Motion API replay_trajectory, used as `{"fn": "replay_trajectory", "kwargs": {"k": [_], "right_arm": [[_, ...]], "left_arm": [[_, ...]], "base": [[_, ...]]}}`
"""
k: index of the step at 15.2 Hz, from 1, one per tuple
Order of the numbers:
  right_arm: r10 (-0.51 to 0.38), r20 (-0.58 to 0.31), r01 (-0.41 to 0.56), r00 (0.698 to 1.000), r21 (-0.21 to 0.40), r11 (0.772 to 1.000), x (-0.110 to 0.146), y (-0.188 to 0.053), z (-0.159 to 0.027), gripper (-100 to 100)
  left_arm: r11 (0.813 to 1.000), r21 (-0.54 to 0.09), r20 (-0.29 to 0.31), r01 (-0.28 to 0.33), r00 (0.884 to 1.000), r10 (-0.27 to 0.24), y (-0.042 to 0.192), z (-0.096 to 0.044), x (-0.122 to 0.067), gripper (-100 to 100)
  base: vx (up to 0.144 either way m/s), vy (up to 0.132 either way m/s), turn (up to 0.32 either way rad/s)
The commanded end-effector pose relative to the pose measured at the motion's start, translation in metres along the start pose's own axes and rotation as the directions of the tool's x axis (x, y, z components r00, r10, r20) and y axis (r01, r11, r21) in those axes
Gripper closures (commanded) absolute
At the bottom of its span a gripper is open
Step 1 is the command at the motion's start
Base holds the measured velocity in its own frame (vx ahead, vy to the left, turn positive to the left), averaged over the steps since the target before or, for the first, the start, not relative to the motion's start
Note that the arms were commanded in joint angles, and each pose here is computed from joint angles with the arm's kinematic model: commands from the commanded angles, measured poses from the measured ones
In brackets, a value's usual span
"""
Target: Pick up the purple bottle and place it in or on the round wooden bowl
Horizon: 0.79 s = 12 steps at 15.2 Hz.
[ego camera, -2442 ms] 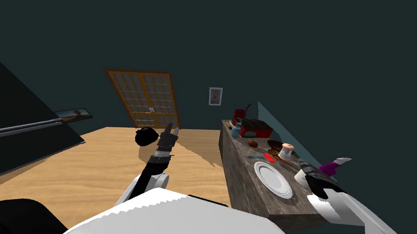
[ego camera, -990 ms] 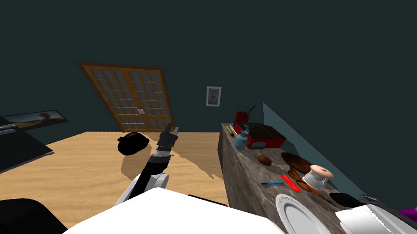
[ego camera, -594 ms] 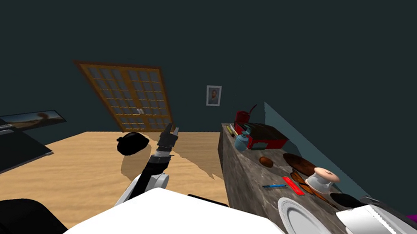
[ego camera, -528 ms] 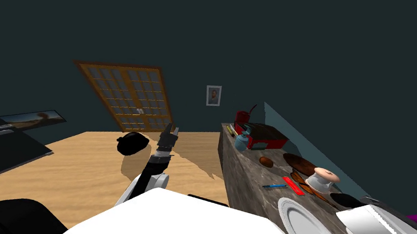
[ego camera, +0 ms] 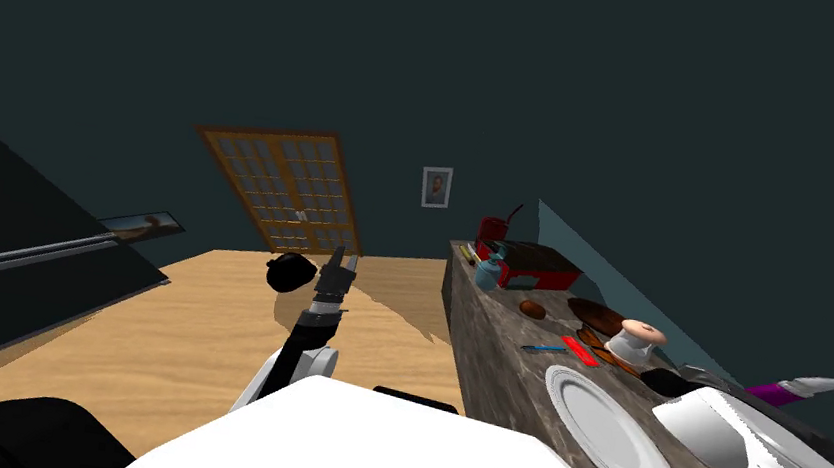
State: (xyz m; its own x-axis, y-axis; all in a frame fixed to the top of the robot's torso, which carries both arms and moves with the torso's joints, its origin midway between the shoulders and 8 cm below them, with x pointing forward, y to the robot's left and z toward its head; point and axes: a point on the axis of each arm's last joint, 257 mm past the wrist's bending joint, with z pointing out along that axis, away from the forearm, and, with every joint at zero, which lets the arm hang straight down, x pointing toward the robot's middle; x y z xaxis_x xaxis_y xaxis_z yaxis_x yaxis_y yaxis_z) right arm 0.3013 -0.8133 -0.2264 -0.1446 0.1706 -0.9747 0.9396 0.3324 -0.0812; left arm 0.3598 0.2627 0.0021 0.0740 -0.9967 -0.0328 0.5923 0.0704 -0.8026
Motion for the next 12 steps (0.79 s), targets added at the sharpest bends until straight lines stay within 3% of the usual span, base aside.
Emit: {"fn": "replay_trajectory", "kwargs": {"k": [1,11,12], "right_arm": [[-0.028,0.004,0.028,1.000,-0.027,0.999,0.001,0.011,0.002,100],[-0.146,0.079,0.159,0.986,-0.193,0.968,-0.032,0.097,0.001,100],[-0.146,0.079,0.159,0.986,-0.193,0.968,-0.032,0.097,0.001,100]], "left_arm": [[1.000,0.000,0.000,0.000,1.000,0.000,0.000,0.000,0.000,0],[1.000,0.000,0.000,0.000,1.000,0.000,0.000,0.000,0.000,0],[1.000,0.000,0.000,0.000,1.000,0.000,0.000,0.000,0.000,0]], "base": [[-0.281,0.031,0.141],[-0.239,0.014,0.187],[-0.223,-0.045,0.266]]}}
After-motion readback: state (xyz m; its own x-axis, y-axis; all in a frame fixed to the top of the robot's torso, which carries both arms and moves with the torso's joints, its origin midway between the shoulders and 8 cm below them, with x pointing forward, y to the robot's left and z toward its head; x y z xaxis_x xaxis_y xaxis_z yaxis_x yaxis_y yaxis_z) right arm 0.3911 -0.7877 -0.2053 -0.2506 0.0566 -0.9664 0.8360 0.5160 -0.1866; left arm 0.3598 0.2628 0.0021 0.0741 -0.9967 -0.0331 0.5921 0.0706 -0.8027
